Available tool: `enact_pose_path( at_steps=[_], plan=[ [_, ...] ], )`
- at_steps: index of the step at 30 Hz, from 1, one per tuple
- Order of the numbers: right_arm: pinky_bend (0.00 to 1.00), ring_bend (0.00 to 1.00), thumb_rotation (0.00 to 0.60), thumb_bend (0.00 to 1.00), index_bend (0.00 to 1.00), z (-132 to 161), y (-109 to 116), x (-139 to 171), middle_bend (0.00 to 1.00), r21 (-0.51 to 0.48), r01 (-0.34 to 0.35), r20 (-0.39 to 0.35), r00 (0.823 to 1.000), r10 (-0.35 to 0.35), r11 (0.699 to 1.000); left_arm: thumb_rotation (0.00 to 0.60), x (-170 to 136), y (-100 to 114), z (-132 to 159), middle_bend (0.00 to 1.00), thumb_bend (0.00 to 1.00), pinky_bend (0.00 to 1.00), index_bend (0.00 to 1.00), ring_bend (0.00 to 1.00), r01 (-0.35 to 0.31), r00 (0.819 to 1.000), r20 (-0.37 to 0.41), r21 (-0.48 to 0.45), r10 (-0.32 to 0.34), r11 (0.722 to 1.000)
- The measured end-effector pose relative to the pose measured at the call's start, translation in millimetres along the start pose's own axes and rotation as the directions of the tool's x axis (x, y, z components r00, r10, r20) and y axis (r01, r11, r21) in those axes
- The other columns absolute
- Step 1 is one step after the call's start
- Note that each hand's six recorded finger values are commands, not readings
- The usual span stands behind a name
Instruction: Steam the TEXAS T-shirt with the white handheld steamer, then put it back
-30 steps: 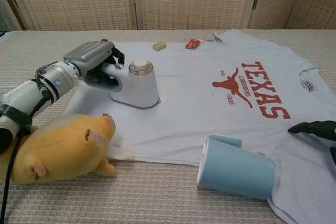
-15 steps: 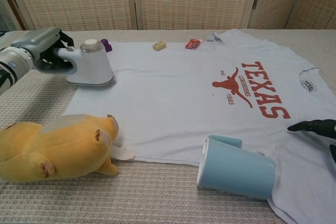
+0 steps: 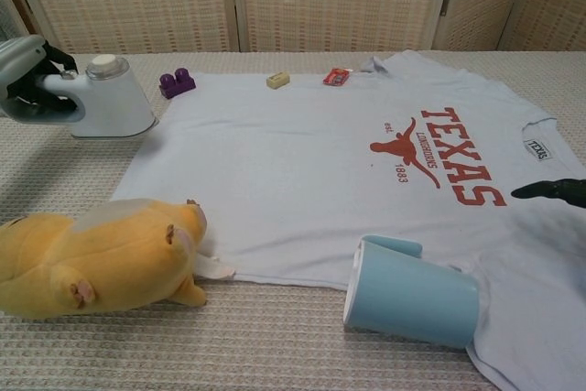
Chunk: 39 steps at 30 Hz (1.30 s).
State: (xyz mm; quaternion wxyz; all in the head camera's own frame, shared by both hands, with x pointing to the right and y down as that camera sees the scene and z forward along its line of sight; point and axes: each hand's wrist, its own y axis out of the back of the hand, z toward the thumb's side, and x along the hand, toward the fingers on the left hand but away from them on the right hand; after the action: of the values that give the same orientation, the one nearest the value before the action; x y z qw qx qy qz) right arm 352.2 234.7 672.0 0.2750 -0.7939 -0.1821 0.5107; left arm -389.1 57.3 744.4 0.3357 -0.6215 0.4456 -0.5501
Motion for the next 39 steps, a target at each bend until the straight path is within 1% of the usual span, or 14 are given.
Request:
enact_pose_path(
  at_steps=[2,5,6,7,9,10,12,20,24,26,31,33,36,39],
  plan=[
    [0.00,0.00,0.298,0.91,0.00,0,3,2,0.04,0.002,0.008,0.001,1.000,-0.008,1.000,0.600,-1,-3,-2,0.99,0.52,0.68,0.95,0.83,0.010,1.000,-0.008,0.013,-0.010,1.000],
    [0.00,0.00,0.298,0.91,0.00,0,6,5,0.04,0.005,0.019,0.005,1.000,-0.019,1.000,0.600,-1,-8,-5,0.81,0.47,0.65,0.76,0.65,0.032,0.999,-0.035,0.033,-0.031,0.999],
    [0.00,0.00,0.297,0.91,0.00,0,8,6,0.04,0.006,0.023,0.007,1.000,-0.023,1.000,0.600,-1,-9,-7,0.67,0.43,0.62,0.61,0.52,0.038,0.998,-0.045,0.038,-0.037,0.999],
    [0.00,0.00,0.296,0.91,0.00,0,9,7,0.04,0.006,0.027,0.008,1.000,-0.027,1.000,0.600,-1,-11,-8,0.47,0.36,0.52,0.37,0.33,0.048,0.997,-0.055,0.043,-0.045,0.998],
    [0.00,0.00,0.298,0.91,0.00,-1,11,9,0.04,0.009,0.034,0.012,0.999,-0.034,0.999,0.600,-1,-15,-10,0.20,0.27,0.33,0.08,0.09,0.074,0.995,-0.077,0.049,-0.070,0.996],
    [0.00,0.00,0.298,0.91,0.00,-1,13,10,0.04,0.011,0.038,0.014,0.999,-0.038,0.999,0.600,0,-16,-10,0.10,0.22,0.26,0.02,0.03,0.083,0.993,-0.084,0.050,-0.078,0.995],
    [0.00,0.00,0.298,0.91,0.00,-3,17,12,0.04,0.017,0.047,0.020,0.999,-0.047,0.999,0.600,-1,-16,-8,0.01,0.16,0.17,0.00,0.00,0.094,0.992,-0.091,0.046,-0.090,0.995],
    [0.00,0.00,0.296,0.90,0.00,-11,36,20,0.04,0.023,0.100,0.050,0.994,-0.101,0.995,0.600,-5,6,-8,0.00,0.08,0.07,0.00,0.00,0.093,0.990,-0.105,0.036,-0.089,0.995],
    [0.00,0.00,0.296,0.74,0.00,-18,48,27,0.04,0.033,0.134,0.078,0.988,-0.137,0.990,0.600,-10,28,-16,0.01,0.14,0.10,0.00,0.00,0.071,0.990,-0.120,0.018,-0.069,0.997],
    [0.02,0.00,0.295,0.63,0.00,-21,54,30,0.07,0.046,0.150,0.092,0.984,-0.154,0.988,0.600,-16,42,-23,0.08,0.17,0.14,0.04,0.01,0.048,0.990,-0.130,0.006,-0.047,0.999],
    [0.03,0.00,0.297,0.16,0.01,-26,74,44,0.11,0.089,0.224,0.139,0.962,-0.235,0.970,0.600,-39,73,-44,0.17,0.18,0.17,0.16,0.07,0.001,0.988,-0.155,0.002,0.000,1.000],
    [0.03,0.00,0.298,0.08,0.01,-28,82,50,0.11,0.112,0.264,0.161,0.946,-0.280,0.958,0.600,-54,85,-56,0.19,0.18,0.17,0.17,0.08,-0.018,0.986,-0.164,0.019,0.021,1.000],
    [0.03,0.00,0.301,0.05,0.01,-31,91,62,0.11,0.140,0.317,0.194,0.920,-0.340,0.938,0.600,-79,99,-70,0.20,0.18,0.17,0.20,0.09,-0.040,0.984,-0.169,0.052,0.048,0.998],
    [0.03,0.00,0.376,0.05,0.00,-34,94,74,0.11,0.153,0.346,0.230,0.899,-0.374,0.926,0.600,-106,108,-81,0.21,0.18,0.17,0.21,0.10,-0.049,0.983,-0.171,0.081,0.063,0.995]
  ],
)
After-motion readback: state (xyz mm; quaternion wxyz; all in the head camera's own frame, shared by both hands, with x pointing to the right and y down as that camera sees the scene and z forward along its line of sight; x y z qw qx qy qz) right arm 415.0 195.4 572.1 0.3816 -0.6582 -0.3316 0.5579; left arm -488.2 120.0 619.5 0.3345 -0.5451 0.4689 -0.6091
